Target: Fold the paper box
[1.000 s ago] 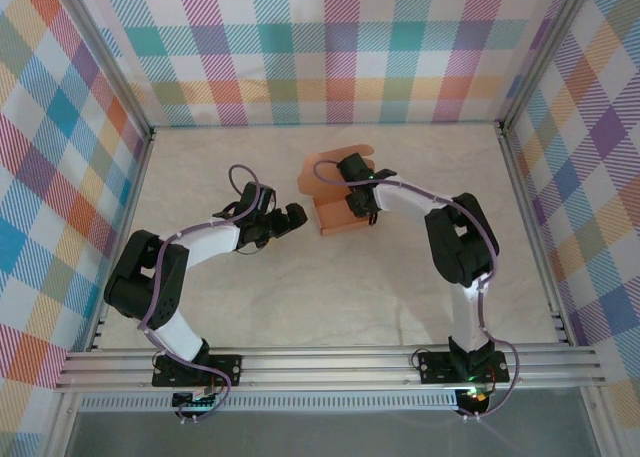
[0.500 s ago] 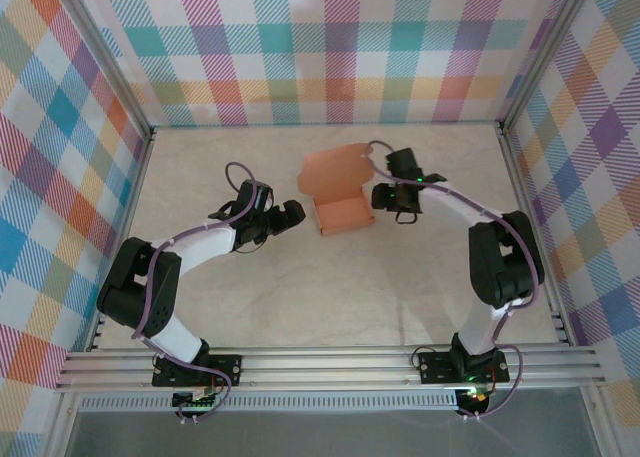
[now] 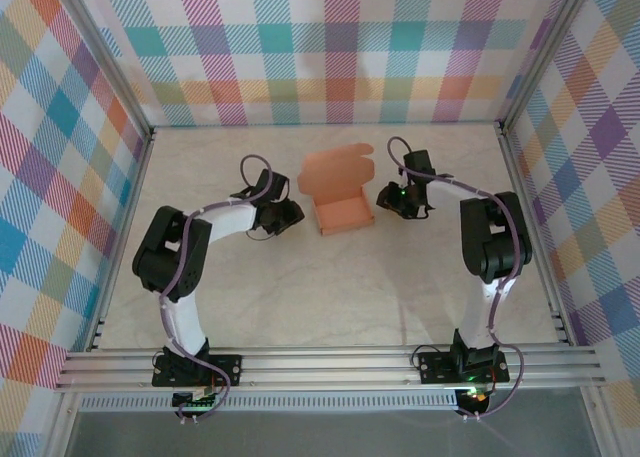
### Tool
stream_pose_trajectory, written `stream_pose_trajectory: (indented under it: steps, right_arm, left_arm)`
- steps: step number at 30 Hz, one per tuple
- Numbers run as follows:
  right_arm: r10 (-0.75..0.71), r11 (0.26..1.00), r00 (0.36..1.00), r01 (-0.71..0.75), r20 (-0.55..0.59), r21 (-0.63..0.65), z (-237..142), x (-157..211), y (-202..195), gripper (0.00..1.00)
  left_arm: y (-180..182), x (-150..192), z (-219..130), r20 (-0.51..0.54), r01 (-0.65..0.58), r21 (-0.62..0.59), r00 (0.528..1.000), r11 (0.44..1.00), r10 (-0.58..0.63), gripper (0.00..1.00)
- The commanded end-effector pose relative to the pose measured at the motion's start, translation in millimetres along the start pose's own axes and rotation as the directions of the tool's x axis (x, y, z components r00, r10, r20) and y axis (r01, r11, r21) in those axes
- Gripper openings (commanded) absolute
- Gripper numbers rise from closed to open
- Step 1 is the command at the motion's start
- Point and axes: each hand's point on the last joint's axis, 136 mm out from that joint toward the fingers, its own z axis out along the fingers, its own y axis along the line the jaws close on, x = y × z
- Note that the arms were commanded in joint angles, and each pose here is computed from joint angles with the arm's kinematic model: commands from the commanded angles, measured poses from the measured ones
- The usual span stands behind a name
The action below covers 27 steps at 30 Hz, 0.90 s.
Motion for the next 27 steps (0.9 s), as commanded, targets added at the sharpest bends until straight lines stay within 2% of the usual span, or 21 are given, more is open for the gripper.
stream_pose_trajectory:
  steps: [1,4,12,27]
  right_arm:
    - [-0.026,0.996,0.998,0.020,-0.060,-0.087,5.2,11.0,17.4,0.34]
    - [-0.030,0.993,0.997,0.021,-0.073,-0.115,3.6,16.2,21.1,0.33]
    - [-0.037,0.988,0.995,0.023,-0.090,-0.155,-2.3,30.5,23.7,0.32]
    - [-0.050,0.983,0.993,0.031,-0.104,-0.179,-19.3,69.5,23.6,0.32]
  left_arm:
    - [3.1,16.8,2.6,-0.072,-0.032,-0.075,0.997,0.997,0.026,0.31]
    - [-2.6,23.2,6.1,-0.096,-0.046,-0.070,0.995,0.996,0.039,0.27]
    - [-16.0,39.6,10.6,-0.149,-0.064,-0.029,0.987,0.998,0.059,0.26]
    - [-9.6,73.4,-3.6,-0.182,-0.093,-0.027,0.980,0.995,0.086,0.26]
